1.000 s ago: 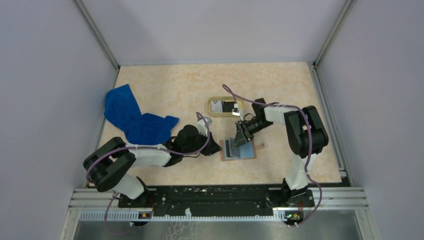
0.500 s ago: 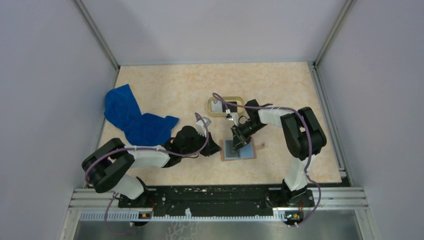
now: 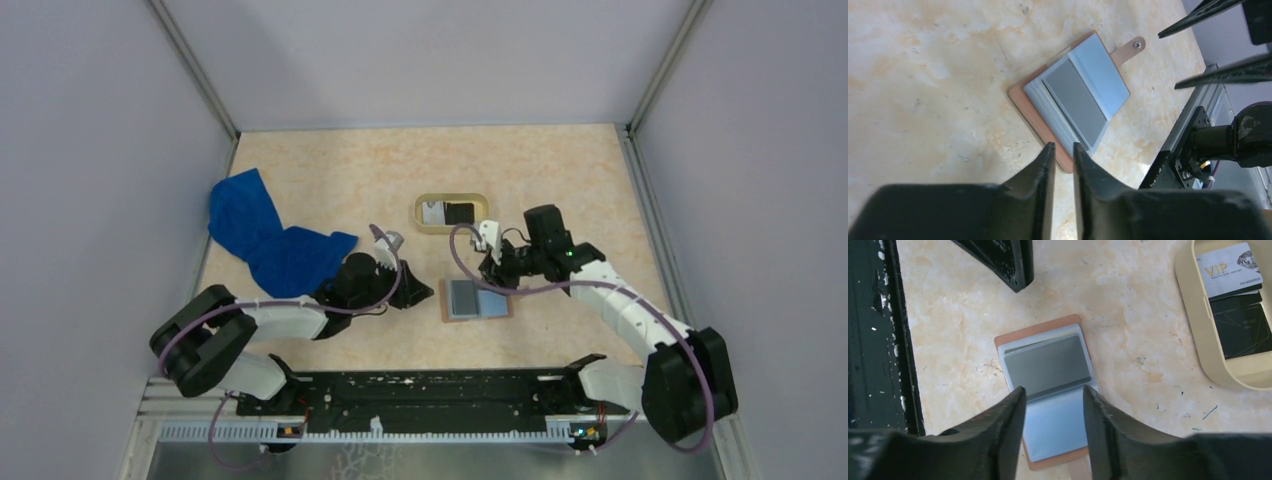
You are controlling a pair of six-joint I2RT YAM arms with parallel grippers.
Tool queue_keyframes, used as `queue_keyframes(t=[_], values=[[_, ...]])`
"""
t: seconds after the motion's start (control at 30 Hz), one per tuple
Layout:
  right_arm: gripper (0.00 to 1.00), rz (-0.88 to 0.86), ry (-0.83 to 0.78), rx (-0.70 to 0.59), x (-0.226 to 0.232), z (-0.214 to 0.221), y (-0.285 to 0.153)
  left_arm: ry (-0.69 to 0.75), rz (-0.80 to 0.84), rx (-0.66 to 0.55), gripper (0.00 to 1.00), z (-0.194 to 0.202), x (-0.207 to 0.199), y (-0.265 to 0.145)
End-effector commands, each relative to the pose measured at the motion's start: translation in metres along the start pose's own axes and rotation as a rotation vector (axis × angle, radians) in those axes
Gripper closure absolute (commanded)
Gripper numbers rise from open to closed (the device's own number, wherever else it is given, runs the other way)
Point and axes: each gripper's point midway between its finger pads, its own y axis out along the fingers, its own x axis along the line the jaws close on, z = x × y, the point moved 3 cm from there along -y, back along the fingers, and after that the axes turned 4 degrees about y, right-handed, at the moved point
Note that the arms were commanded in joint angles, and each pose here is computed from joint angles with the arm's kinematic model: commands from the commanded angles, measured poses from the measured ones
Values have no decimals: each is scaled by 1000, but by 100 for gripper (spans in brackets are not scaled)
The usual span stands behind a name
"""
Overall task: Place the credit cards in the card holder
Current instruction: Turn over the card slot in the card holder, then pick up the credit card from the storage box.
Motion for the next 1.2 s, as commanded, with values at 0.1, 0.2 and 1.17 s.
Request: queue_keyframes(t=[0.1, 0.2, 1.17], values=[[46, 72, -283, -109, -15, -30, -5, -55, 5, -226, 41, -46, 10, -28], [43, 60, -274, -116, -24, -53, -9, -123, -12, -252, 5, -55, 26, -36], [34, -15, 197, -284, -150, -150, 68, -217, -68, -440, 12, -169, 78, 12]])
